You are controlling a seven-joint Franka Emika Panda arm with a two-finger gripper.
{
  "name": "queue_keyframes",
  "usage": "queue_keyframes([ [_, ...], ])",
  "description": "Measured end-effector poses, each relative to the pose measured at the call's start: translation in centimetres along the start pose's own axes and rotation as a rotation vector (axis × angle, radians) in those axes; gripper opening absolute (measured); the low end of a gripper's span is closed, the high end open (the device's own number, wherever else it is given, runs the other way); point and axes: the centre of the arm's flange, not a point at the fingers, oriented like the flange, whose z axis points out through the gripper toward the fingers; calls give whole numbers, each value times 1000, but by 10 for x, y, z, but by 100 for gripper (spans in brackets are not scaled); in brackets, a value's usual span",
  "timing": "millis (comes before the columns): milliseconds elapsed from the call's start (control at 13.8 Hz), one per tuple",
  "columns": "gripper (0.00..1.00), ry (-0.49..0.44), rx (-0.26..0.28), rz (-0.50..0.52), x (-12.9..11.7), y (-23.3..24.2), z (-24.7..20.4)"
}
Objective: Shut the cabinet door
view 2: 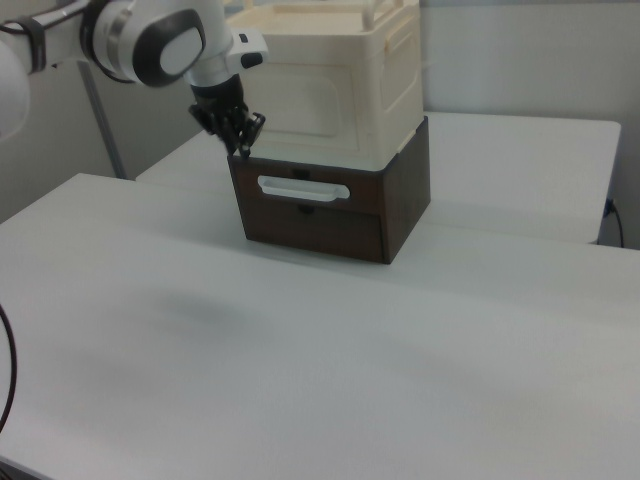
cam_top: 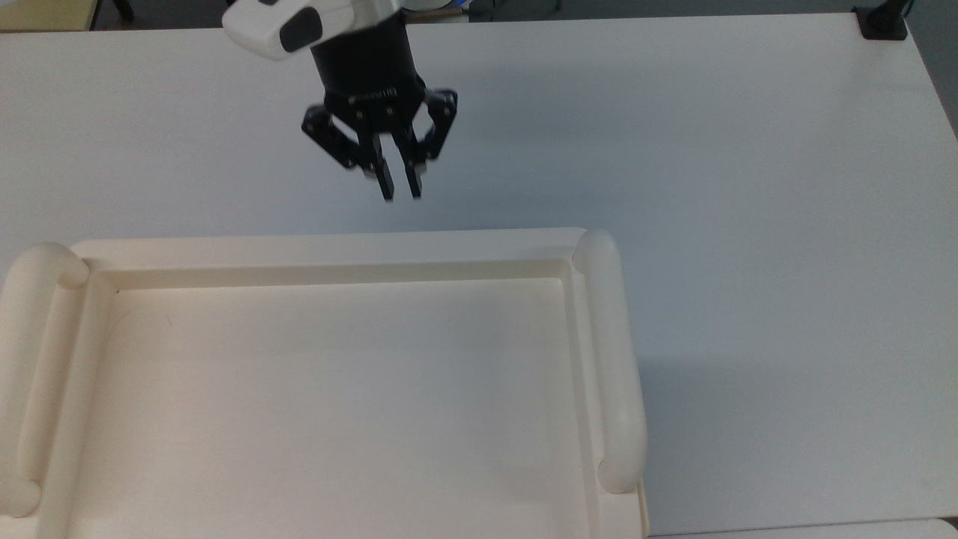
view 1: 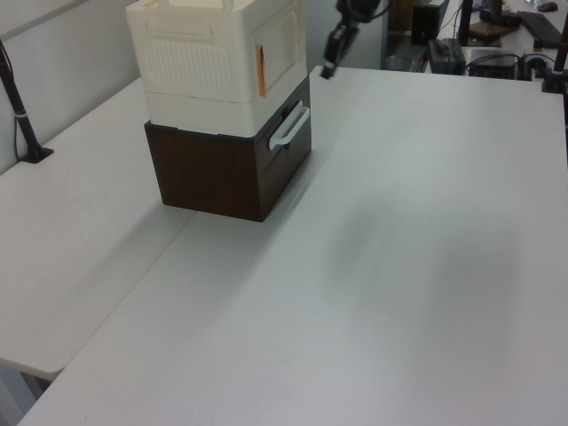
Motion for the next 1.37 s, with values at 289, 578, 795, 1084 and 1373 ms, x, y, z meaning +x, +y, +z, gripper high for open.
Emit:
queue_keyframes([
  [289,45,-235,-103,76,-41,11,-35],
  [578,88,-333,-166,81,-65,16,-60],
  [795,100,-328,-149,95,-76,26,-77],
  [1084,100,-346,-139,110,-87,51,-78],
  [1373,100,-349,-141,132,-89,64,-78],
])
